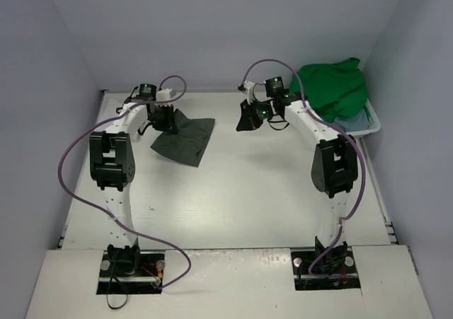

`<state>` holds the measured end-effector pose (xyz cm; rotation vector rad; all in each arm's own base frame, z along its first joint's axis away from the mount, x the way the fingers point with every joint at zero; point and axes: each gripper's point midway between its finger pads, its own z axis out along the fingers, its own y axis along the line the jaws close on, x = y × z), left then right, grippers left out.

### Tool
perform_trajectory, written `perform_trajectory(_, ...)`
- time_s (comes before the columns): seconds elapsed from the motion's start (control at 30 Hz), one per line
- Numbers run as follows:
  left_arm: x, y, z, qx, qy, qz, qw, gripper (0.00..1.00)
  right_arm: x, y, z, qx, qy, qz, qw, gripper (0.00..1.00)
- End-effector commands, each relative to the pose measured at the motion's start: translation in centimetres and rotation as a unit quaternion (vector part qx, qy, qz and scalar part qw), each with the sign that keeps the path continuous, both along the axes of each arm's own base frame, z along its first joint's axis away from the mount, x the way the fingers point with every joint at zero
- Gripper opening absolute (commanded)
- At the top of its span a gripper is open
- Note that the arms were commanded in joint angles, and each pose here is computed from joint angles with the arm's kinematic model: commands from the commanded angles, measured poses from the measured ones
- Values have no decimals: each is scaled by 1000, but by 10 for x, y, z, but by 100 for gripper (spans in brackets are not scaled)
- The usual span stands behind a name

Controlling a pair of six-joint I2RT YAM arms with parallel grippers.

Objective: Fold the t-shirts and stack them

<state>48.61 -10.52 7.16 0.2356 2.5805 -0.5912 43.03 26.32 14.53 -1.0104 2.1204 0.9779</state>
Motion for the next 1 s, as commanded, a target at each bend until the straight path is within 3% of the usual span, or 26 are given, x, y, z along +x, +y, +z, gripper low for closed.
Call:
perform_trajectory(0.0,21,25,74,48,-99,9,994,0,-6,10,24,23,-25,22,999,2)
perform_trajectory(0.53,41,84,118,179,-176,1,968,0,-14,23,23,25,-23,37,999,1)
perform_trajectory(0.97,69,133,144,218,-179,17,959,0,-14,26,20,25,-20,39,999,0)
